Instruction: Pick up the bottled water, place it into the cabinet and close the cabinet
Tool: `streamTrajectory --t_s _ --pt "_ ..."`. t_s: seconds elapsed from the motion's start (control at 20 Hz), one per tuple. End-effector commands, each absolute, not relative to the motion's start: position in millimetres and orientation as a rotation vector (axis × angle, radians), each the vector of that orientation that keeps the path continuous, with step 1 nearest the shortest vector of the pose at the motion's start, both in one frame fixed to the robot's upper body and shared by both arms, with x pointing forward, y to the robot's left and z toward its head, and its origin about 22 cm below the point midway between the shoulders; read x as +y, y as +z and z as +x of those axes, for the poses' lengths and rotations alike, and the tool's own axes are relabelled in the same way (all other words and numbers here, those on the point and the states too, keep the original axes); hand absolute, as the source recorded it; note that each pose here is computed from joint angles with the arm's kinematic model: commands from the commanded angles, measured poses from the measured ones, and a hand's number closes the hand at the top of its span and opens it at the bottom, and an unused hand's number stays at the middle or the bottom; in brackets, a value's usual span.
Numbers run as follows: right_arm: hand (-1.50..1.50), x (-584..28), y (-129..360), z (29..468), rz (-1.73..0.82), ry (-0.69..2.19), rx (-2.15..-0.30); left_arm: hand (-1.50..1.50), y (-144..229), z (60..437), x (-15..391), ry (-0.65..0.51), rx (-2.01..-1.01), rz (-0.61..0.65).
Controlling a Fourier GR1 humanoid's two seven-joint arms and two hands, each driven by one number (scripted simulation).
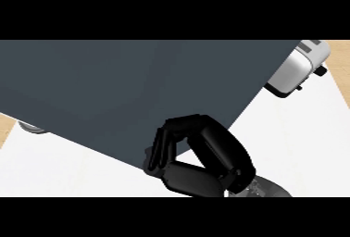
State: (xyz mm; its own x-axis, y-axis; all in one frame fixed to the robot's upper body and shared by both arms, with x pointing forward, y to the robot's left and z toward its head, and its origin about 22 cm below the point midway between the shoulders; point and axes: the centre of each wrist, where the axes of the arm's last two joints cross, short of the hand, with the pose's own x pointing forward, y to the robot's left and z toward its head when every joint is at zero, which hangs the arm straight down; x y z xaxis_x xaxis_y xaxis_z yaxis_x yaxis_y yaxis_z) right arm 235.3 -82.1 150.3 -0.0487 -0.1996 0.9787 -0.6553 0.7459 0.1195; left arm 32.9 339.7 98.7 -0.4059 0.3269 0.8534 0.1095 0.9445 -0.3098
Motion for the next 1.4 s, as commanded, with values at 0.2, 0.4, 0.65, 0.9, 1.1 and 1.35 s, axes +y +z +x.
streamTrajectory --t_s 0.2,0.4,0.65,0.9,1.1,1.35 --pt "1.5 -95.8 165.4 312.4 0.734 0.35 -1.605 -1.5 116.7 17.7 352.5 0.264 -2.011 -0.314" --pt "1.5 -114.8 143.7 338.0 0.714 0.341 -1.582 -1.5 104.6 4.7 361.4 0.266 -2.0 -0.294" --pt "1.5 -101.2 150.8 364.8 0.716 0.4 -1.59 -1.5 102.6 5.7 367.4 0.285 -2.021 -0.305" --pt "1.5 -107.6 174.4 381.2 0.709 0.457 -1.586 -1.5 113.2 7.6 371.6 0.265 -2.001 -0.325" --pt "1.5 -96.2 162.5 383.3 0.738 0.449 -1.552 -1.5 114.1 11.3 371.2 0.267 -1.989 -0.341" --pt "1.5 -79.3 167.2 382.7 0.815 0.465 -1.522 -1.5 124.5 10.2 366.7 0.242 -1.99 -0.374"
